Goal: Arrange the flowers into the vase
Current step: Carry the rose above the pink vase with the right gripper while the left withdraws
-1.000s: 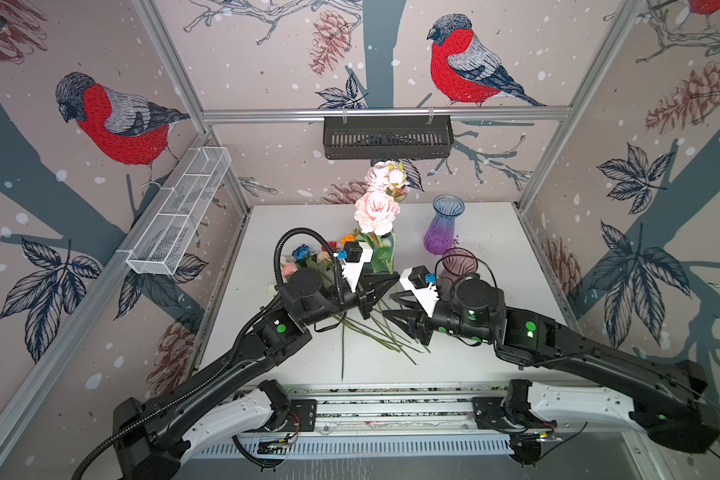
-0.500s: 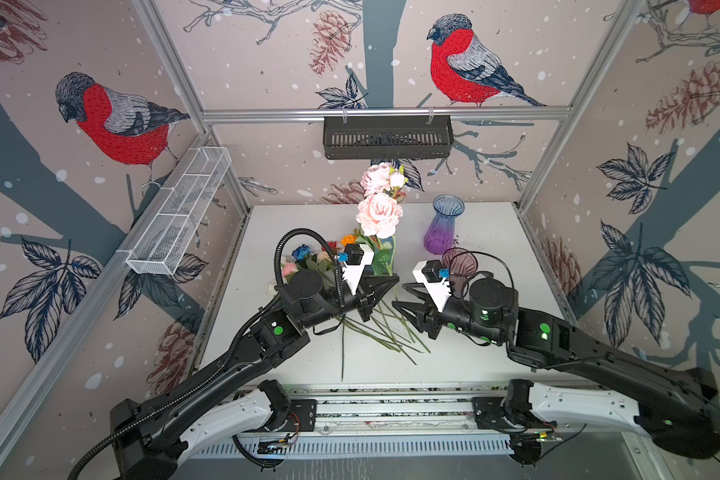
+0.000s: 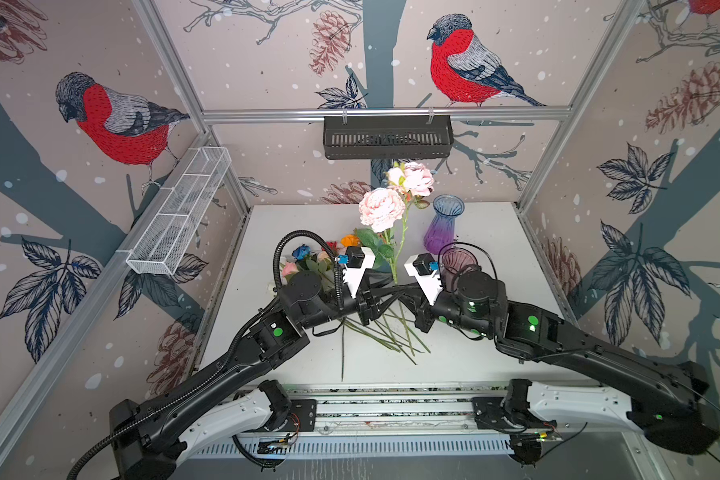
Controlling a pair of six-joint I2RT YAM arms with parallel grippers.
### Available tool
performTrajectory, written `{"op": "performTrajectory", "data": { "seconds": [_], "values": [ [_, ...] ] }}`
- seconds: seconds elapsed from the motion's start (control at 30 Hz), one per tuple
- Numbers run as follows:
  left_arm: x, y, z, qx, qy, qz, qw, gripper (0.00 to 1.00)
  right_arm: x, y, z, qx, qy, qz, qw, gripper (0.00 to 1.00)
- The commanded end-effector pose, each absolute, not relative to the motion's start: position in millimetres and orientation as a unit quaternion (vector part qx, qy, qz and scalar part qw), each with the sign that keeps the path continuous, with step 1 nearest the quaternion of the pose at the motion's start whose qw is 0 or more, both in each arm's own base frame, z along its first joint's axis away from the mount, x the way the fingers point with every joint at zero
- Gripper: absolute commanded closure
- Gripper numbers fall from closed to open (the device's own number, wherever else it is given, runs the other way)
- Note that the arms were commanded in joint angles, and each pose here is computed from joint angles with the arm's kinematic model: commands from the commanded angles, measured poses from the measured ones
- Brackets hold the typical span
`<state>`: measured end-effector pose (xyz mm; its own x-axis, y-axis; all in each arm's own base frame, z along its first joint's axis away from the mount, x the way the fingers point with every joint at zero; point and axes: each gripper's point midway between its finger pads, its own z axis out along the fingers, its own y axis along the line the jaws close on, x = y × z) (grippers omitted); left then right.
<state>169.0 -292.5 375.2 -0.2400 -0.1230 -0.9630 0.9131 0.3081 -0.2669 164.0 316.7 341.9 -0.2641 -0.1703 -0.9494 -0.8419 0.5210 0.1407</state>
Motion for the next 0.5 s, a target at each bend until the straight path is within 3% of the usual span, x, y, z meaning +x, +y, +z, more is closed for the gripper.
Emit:
{"op": "performTrajectory", "data": {
  "seconds": [0.0, 0.27, 0.47],
  "values": [
    [179.7, -272.1, 374.3, 0.283, 0.643, -0.452, 0.55, 0.01, 180.5, 300.6, 365.7, -0.305, 0.717, 0.33, 0.532, 1.0],
    [170.1, -195.0, 347.1, 0.207, 0.719, -0.358, 0.559, 0.01, 244.5, 202.7, 437.4, -0.144, 0.708, 0.21, 0.659, 1.0],
    [164.9, -168.6, 305.8, 0.201, 0.767, -0.3, 0.531, 0.01, 275.4, 172.8, 483.4, -0.078, 0.668, 0.15, 0.725, 1.0]
  ]
}}
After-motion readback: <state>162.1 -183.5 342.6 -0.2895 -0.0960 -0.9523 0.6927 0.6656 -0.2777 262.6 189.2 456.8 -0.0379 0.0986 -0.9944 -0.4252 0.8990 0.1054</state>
